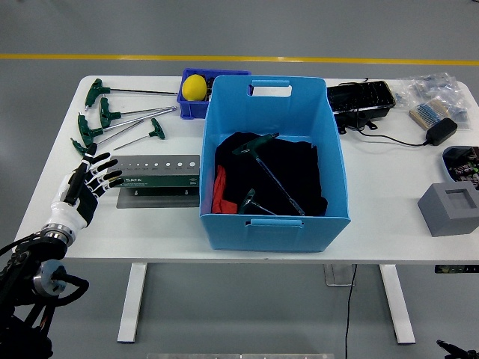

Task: Lift tool from toolbox,place it in box,lift tool from toolbox,place it in box

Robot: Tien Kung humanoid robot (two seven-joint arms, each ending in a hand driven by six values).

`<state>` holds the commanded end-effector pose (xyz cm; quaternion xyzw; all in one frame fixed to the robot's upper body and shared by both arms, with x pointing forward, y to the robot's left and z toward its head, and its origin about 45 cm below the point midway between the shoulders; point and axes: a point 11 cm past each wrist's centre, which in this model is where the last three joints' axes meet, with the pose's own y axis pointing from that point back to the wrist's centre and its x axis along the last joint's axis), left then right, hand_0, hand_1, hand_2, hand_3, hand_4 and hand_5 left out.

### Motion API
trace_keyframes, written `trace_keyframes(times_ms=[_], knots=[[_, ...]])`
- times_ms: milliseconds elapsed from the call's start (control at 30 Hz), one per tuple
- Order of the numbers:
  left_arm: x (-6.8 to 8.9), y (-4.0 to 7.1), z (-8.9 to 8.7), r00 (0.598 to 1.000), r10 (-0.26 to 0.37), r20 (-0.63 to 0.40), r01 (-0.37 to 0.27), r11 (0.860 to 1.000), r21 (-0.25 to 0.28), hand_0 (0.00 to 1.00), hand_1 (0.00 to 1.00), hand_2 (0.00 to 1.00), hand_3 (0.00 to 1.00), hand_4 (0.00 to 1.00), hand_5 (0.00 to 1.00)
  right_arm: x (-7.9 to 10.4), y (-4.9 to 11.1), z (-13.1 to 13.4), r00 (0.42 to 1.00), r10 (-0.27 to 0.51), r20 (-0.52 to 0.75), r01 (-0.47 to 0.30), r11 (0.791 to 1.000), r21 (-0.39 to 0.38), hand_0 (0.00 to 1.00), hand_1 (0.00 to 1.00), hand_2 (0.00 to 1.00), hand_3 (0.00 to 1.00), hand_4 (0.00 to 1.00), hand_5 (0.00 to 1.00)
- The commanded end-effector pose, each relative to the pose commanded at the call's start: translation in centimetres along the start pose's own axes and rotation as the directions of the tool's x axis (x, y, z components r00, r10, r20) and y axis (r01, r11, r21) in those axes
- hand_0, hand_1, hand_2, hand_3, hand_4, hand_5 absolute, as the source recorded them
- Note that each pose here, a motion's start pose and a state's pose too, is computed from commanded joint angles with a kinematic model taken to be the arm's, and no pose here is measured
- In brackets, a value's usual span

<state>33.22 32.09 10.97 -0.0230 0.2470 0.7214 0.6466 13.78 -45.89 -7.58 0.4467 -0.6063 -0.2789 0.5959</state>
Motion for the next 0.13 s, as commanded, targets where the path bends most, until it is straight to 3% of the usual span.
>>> trace_keyframes(times_ms=[133], knots=[[-0.25, -0.01, -0.25, 1.000, -0.008, -0.014, 0.008, 1.000, 0.012, 0.486, 0.528, 0.596, 0.597, 0.849, 0.626, -0.32, -0.01, 0.36, 1.000, -0.005, 0.004, 0.005, 1.000, -0.005, 0.619, 0.602, 0.665, 0.538, 0.774, 0.659]])
